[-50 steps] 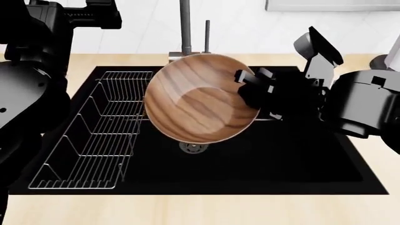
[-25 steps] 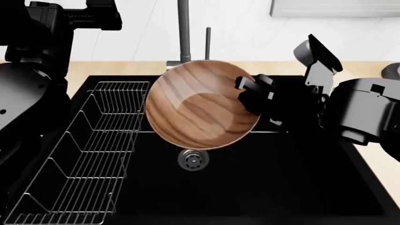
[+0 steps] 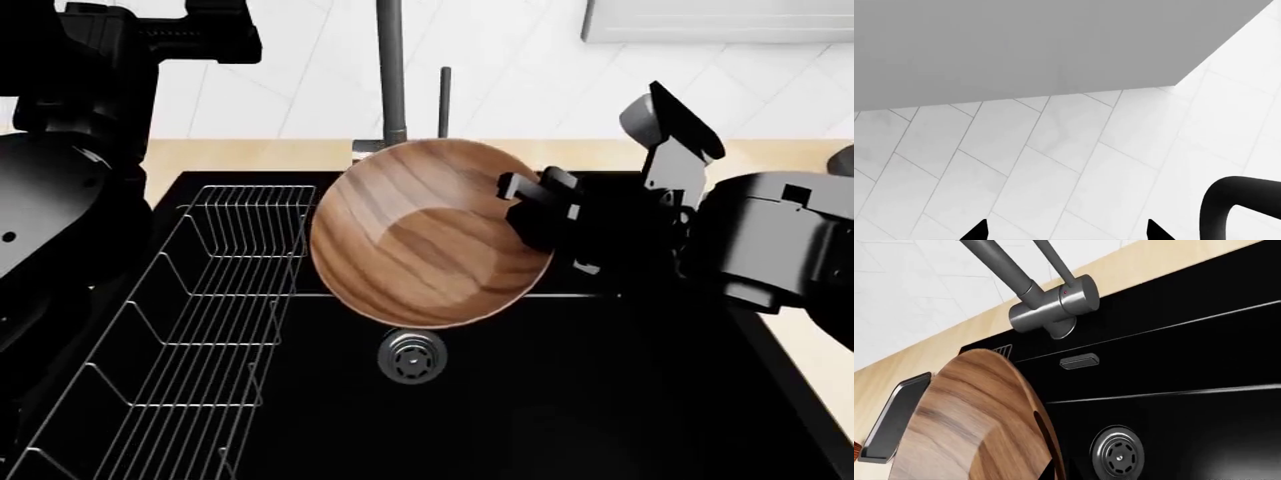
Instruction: Move the fresh-baked cupcake off the tray onto the counter, and place the bowl used for mixing into the sink.
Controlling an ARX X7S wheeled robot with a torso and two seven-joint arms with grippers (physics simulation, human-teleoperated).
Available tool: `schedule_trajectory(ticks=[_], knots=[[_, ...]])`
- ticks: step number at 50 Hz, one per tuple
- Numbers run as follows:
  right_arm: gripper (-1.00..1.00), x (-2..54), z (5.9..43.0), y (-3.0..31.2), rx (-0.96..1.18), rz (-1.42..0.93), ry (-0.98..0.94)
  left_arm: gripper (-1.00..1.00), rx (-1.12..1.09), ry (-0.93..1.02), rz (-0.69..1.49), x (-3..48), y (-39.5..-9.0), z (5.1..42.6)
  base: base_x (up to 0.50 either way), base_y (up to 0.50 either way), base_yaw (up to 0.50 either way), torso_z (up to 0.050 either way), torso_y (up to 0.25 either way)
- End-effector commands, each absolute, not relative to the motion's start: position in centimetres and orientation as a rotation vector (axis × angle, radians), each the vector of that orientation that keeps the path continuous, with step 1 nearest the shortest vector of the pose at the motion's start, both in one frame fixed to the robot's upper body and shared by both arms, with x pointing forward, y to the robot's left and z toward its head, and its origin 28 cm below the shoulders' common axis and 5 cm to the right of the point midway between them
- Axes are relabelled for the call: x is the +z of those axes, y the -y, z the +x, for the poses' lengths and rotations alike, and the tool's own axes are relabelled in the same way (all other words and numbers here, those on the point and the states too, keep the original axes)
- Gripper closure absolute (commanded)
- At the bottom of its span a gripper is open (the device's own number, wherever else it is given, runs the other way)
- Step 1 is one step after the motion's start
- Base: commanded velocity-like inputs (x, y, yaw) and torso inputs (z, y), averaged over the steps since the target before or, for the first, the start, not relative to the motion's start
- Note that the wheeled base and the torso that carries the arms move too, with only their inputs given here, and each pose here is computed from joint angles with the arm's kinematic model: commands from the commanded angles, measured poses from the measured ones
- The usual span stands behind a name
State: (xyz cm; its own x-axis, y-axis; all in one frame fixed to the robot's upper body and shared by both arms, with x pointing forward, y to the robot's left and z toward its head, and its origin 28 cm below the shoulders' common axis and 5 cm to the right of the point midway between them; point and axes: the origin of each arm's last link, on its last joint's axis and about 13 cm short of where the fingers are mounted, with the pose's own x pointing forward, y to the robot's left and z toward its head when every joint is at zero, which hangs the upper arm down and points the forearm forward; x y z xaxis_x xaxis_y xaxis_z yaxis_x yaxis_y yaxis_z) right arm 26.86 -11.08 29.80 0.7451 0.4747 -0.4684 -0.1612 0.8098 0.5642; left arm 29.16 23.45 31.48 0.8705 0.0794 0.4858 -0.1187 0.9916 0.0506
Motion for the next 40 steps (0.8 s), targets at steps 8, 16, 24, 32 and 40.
schedule_trajectory(ticks=[8,16,24,32,40], knots=[[1.0,29.4,27.4,11.0,0.361,0.521,-0.664,-1.0,0.104,0.508,0.071,31.5,-23.5,29.1,0.0,0.0,0.0,0.0,0.001],[1.0,28.2,29.4,11.7,0.303,0.61,-0.761,-1.0,0.106,0.512,0.072,31.7,-23.6,29.0,0.0,0.0,0.0,0.0,0.0],[1.0,26.8,30.2,11.7,0.284,0.644,-0.856,-1.0,0.109,0.507,0.075,31.5,-23.6,29.2,0.0,0.0,0.0,0.0,0.0],[1.0,25.0,30.1,11.8,0.259,0.64,-0.931,-1.0,0.108,0.504,0.072,31.3,-23.6,29.3,0.0,0.0,0.0,0.0,0.0],[1.0,23.4,29.9,11.9,0.237,0.64,-1.007,-1.0,0.106,0.503,0.071,31.2,-23.6,29.4,0.0,0.0,0.0,0.0,0.0]])
